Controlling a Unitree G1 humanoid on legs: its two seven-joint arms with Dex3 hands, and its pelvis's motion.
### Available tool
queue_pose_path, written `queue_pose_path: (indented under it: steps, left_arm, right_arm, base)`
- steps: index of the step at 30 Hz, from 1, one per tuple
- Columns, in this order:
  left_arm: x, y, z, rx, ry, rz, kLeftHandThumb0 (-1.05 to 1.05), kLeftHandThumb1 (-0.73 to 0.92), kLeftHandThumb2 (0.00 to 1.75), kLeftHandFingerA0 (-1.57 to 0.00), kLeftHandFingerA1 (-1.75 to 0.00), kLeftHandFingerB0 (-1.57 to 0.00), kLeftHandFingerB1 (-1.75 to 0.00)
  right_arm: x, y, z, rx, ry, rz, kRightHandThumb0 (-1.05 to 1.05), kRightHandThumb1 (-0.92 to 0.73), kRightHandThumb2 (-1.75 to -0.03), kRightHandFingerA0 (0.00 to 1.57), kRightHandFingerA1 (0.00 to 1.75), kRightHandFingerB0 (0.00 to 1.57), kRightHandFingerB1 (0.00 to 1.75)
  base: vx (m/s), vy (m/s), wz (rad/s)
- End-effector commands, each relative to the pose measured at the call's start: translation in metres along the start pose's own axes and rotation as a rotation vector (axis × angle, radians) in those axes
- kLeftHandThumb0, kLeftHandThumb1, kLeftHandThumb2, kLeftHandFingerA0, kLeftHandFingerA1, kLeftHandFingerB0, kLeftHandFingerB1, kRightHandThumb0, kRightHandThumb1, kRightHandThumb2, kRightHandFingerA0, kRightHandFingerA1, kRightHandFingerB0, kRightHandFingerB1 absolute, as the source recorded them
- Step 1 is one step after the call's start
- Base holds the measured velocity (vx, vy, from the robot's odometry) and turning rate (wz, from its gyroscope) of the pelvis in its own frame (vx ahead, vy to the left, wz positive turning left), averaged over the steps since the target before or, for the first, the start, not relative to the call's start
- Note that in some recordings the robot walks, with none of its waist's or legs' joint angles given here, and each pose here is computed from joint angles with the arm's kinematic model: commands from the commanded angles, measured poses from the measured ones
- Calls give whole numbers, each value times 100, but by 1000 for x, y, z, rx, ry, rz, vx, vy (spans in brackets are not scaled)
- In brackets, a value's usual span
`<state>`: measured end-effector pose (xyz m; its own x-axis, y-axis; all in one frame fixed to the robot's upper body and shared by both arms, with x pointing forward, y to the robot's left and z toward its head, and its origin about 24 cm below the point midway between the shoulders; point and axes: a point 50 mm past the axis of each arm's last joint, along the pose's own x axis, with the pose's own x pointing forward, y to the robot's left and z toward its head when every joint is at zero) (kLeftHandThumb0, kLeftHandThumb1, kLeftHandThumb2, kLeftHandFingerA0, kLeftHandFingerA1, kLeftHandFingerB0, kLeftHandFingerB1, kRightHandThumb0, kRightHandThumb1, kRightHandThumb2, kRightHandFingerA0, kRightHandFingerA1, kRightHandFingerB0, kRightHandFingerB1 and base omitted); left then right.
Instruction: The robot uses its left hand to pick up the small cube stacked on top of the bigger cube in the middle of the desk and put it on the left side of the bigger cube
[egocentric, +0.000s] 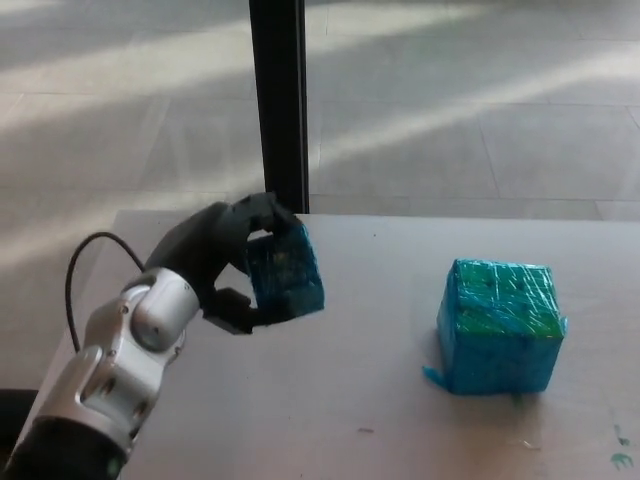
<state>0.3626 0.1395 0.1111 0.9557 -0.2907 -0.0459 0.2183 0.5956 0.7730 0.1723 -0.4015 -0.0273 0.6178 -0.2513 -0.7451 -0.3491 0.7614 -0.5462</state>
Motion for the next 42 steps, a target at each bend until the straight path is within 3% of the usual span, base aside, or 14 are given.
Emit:
queue_pose_path:
  steps: [1, 11, 17, 20, 22, 23, 24, 25, 28, 29, 35, 36, 38, 42]
  left_arm:
    - [-4, -14, 0, 27, -18, -39, -19, 58, 97, -83, -161, -84, -119]
    - [-8, -39, 1, 271, -70, -159, -15, 57, 93, -85, -148, -86, -107]
    - [-14, -43, -1, 662, -73, -328, -15, 62, 66, -83, -141, -83, -90]
    - [-18, -45, -1, 839, -35, -425, -22, 62, 63, -73, -133, -64, -71]
    - [-19, -43, 0, 894, 11, -470, -27, 58, 57, -67, -107, -40, -43]
    - [-22, -42, 1, 919, 32, -485, -46, 45, 71, -21, -69, -24, -44]
    - [-22, -42, 1, 922, 34, -486, -46, 45, 71, -21, -69, -24, -44]
    - [-23, -41, 2, 936, 43, -499, -71, 41, 79, 0, -25, -10, -15]
    - [-23, -37, 3, 946, 74, -525, -77, 42, 84, 0, -22, -4, -4]
    - [-23, -34, 5, 891, 90, -514, -96, 53, 57, 0, 0, 0, 0]
    - [-21, -28, 8, 733, 126, -494, -98, 56, 59, 0, 0, 0, 0]
    - [-21, -27, 8, 710, 129, -483, -99, 41, 80, 0, 0, 0, 0]
    - [-21, -25, 8, 713, 137, -485, -103, 57, 59, 0, 0, 0, 0]
    - [-21, -19, 9, 695, 140, -470, -100, 56, 58, 0, 0, 0, 0]
  right_arm:
    - [-1, -4, 1, 9, -8, -13, -48, -23, -95, 83, 93, 67, 77]
    - [0, -7, 5, 5, -13, -18, -46, -22, -96, 83, 94, 67, 78]
    - [1, -5, 5, -8, -2, -20, -44, -23, -94, 83, 94, 65, 76]
    - [0, -7, 5, 0, -7, -16, -47, -28, -89, 70, 100, 65, 73]
    - [0, -7, 6, 2, -5, -16, -50, -29, -86, 76, 109, 65, 74]
    - [1, -6, 5, 11, -1, -19, -50, -29, -86, 79, 112, 65, 74]
    - [1, -6, 5, 12, -1, -20, -50, -29, -86, 79, 112, 65, 74]
    - [1, -6, 5, 9, 3, -20, -51, -29, -85, 78, 109, 63, 74]
    - [1, -6, 4, 9, 13, -24, -50, -29, -84, 78, 111, 62, 74]
    - [1, -6, 4, 8, 9, -24, -50, -28, -84, 73, 108, 62, 75]
    - [0, -7, 3, 28, 3, -21, -51, -28, -76, 70, 107, 60, 74]
    - [0, -7, 4, 19, 1, -21, -53, -28, -74, 69, 105, 59, 74]
    - [0, -6, 3, 4, 3, -25, -54, -28, -70, 60, 101, 58, 72]
    - [0, -6, 4, -15, 14, -30, -55, -28, -68, 62, 101, 59, 72]
  base:
    - [0, 0, 0]
    - [0, 0, 0]
    - [0, 0, 0]
    - [0, 0, 0]
    - [0, 0, 0]
    - [0, 0, 0]
    - [0, 0, 0]
    - [0, 0, 0]
    - [0, 0, 0]
    - [0, 0, 0]
    - [0, 0, 0]
    - [0, 0, 0]
    - [0, 0, 0]
    - [0, 0, 0]
